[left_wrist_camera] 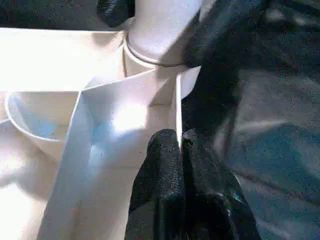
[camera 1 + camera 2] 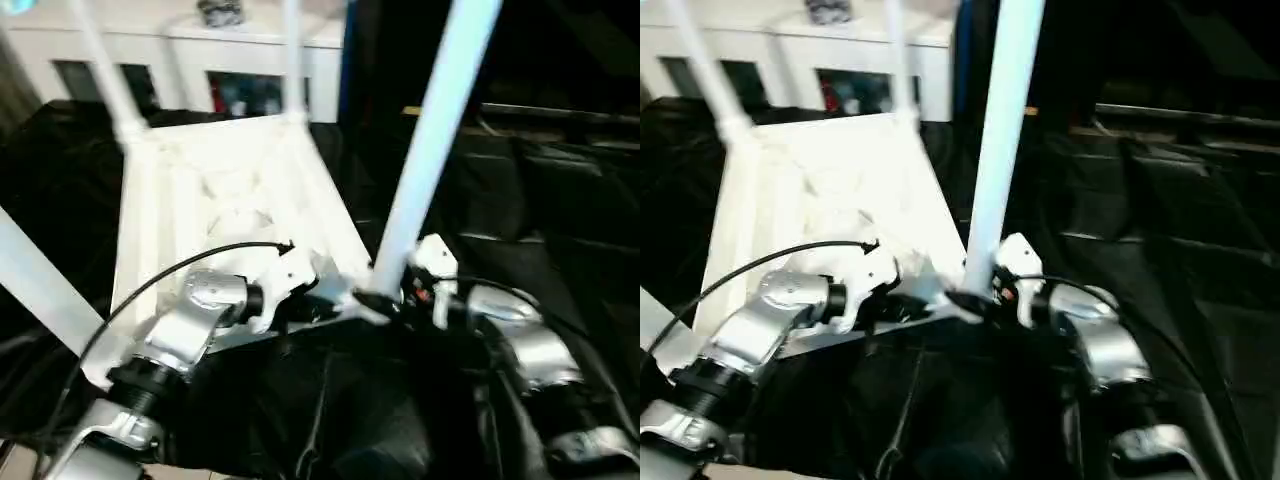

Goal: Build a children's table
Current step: Rotate leg to tighten

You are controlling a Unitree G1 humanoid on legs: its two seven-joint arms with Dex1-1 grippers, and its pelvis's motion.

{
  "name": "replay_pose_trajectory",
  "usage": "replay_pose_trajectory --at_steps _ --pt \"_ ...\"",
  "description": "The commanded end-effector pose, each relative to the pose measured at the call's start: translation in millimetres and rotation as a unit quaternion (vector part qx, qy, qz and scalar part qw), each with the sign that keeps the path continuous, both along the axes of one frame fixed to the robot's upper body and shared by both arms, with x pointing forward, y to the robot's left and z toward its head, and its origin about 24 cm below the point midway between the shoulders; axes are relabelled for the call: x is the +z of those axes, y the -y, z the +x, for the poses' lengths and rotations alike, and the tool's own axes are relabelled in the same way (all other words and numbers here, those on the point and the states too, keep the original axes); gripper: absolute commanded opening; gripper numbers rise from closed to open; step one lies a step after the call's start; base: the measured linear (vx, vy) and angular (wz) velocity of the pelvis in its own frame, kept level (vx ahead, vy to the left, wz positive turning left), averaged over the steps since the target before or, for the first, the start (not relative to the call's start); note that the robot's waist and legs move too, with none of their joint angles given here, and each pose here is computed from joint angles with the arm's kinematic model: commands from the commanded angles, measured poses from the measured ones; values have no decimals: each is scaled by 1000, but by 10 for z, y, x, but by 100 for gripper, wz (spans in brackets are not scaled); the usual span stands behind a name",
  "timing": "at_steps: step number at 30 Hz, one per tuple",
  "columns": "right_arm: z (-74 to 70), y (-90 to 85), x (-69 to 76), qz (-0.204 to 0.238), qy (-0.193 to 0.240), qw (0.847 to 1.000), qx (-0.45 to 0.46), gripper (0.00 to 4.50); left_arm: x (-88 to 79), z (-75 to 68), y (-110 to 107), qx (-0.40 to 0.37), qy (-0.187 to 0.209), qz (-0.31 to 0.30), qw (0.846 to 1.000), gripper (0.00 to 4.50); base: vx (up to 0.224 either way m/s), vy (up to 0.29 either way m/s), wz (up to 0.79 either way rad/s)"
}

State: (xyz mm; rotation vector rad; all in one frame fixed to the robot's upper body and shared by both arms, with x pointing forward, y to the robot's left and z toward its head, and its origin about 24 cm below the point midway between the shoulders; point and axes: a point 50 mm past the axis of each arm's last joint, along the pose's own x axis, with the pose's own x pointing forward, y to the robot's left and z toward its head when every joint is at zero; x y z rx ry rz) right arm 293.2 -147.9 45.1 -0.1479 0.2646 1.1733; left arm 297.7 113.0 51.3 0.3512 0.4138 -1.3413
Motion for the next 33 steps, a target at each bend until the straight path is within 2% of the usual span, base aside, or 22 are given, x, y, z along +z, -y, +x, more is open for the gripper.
replay_pose_trajectory --at_steps 1,16,25,27,29,33 --pt "-105 -70 -39 0 -21 998 54 320 105 28 53 -25 23 -14 999 0 0 0 0" --pt "-173 -51 -60 -16 -37 995 90 205 75 28 1 -44 16 -5 999 0 0 0 0" --pt "-222 -78 -99 -11 -43 995 89 195 35 -5 -35 -33 15 -3 999 0 0 0 0" --pt "-236 -132 -135 1 -49 997 60 195 22 37 4 21 24 -4 999 0 0 0 0" --pt "-235 -148 -146 4 -49 998 48 195 18 47 21 38 26 -3 999 0 0 0 0" --pt "-136 -269 -208 48 -44 996 -59 195 -16 104 167 115 31 0 993 0 0 0 0"
